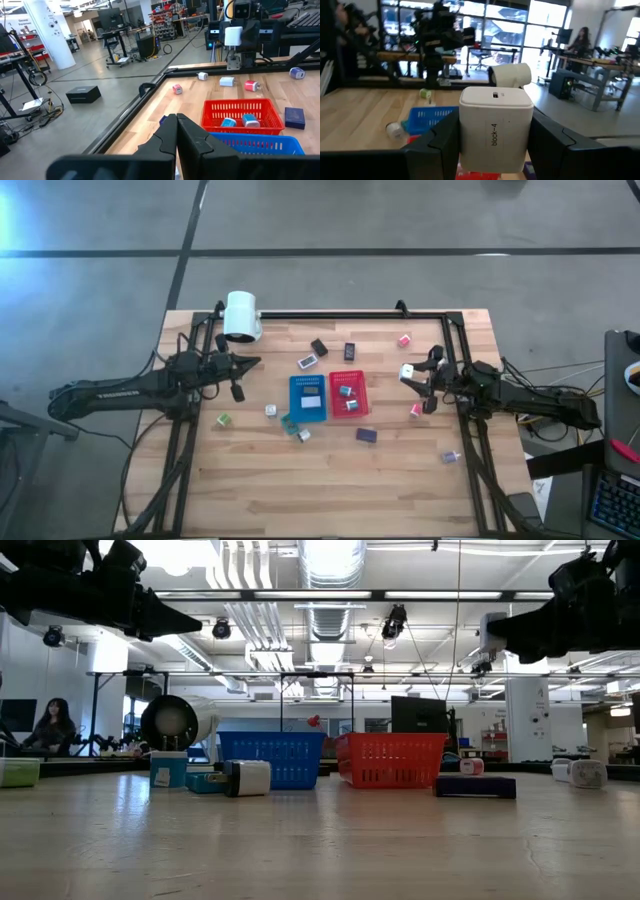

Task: Pick & Place Office items
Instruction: Put the bottom white adaptor into the red bin

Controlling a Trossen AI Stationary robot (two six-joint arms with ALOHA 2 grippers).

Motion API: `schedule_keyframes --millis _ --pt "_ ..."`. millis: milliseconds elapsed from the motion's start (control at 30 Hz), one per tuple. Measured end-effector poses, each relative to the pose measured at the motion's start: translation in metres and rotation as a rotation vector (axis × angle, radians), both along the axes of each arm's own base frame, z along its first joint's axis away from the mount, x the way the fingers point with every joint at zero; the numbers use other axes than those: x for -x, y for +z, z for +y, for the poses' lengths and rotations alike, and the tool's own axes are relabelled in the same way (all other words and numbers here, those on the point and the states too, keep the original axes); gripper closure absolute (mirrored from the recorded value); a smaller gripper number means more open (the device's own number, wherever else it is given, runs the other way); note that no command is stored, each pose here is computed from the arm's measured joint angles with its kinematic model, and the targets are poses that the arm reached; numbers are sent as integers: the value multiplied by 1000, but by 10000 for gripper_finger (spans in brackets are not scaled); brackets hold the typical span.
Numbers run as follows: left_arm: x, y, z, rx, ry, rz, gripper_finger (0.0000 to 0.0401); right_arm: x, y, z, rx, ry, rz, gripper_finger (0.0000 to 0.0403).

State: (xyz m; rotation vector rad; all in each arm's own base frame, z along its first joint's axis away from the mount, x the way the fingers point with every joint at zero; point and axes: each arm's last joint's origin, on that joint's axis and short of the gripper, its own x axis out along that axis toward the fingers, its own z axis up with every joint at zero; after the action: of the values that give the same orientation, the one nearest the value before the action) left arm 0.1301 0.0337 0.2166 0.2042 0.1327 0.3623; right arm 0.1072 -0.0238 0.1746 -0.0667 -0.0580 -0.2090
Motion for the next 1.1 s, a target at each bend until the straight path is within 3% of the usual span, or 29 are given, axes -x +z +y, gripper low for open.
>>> schedule_keyframes --millis 133,367,667,1100 --pt "0 0 0 0 0 0 390 -5 6 -1 -26 -9 -15 233" --pt "0 0 0 0 -3 0 390 -30 33 -6 -89 10 100 233" --pt "0 0 0 4 -2 -2 390 -100 35 -24 -152 -54 441 233" --pt "0 -2 0 8 -2 17 390 -194 20 -42 -186 -43 803 233"
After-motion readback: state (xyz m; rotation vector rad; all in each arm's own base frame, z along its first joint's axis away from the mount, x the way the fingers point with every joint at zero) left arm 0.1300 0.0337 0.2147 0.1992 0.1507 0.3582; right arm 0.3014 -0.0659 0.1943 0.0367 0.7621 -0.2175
